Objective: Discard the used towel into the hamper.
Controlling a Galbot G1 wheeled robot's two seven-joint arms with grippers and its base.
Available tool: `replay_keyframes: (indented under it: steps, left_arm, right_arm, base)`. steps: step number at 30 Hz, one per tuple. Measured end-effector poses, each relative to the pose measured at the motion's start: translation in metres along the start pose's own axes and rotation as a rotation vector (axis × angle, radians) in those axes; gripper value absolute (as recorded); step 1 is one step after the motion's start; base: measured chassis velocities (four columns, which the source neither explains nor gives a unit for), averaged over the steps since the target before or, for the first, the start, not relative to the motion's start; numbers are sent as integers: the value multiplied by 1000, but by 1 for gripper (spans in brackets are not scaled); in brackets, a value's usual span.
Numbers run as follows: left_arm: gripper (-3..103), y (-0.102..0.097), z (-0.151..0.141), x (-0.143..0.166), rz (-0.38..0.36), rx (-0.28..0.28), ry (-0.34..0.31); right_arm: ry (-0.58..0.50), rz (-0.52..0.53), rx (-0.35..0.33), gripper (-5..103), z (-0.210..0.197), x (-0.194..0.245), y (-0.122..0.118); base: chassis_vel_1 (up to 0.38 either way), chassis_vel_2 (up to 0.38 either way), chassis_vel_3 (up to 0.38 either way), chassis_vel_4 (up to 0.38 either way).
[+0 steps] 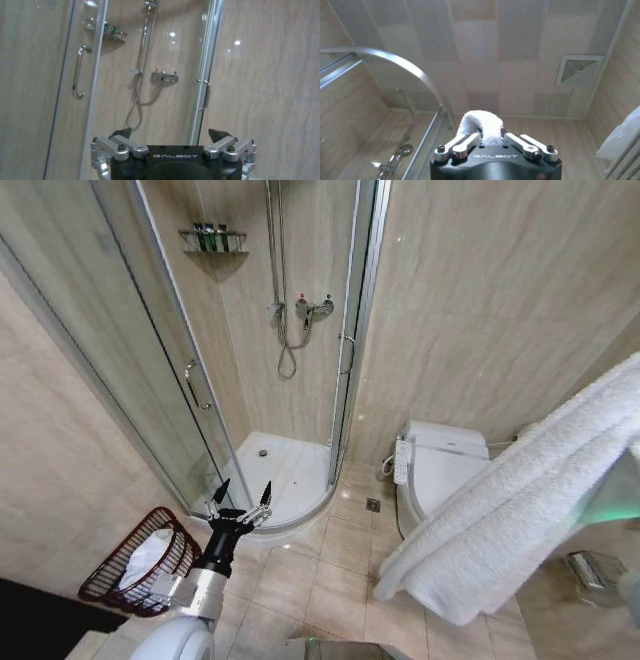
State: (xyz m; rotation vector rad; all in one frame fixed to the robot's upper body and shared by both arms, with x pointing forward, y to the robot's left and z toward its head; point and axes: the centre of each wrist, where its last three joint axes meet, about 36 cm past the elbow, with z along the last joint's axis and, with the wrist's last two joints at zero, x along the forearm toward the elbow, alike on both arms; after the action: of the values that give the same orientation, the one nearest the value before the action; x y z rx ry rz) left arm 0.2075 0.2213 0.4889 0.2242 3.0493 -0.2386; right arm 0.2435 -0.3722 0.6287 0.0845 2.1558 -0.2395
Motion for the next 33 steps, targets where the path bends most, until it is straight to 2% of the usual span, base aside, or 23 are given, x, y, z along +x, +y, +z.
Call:
replay_keyframes:
  steps: [33]
  left_arm:
    - [100, 0, 0, 0, 0, 0, 0]
  right_arm:
    - [14, -10, -26, 8, 5, 2, 7]
  base:
    - [0, 0, 0, 0]
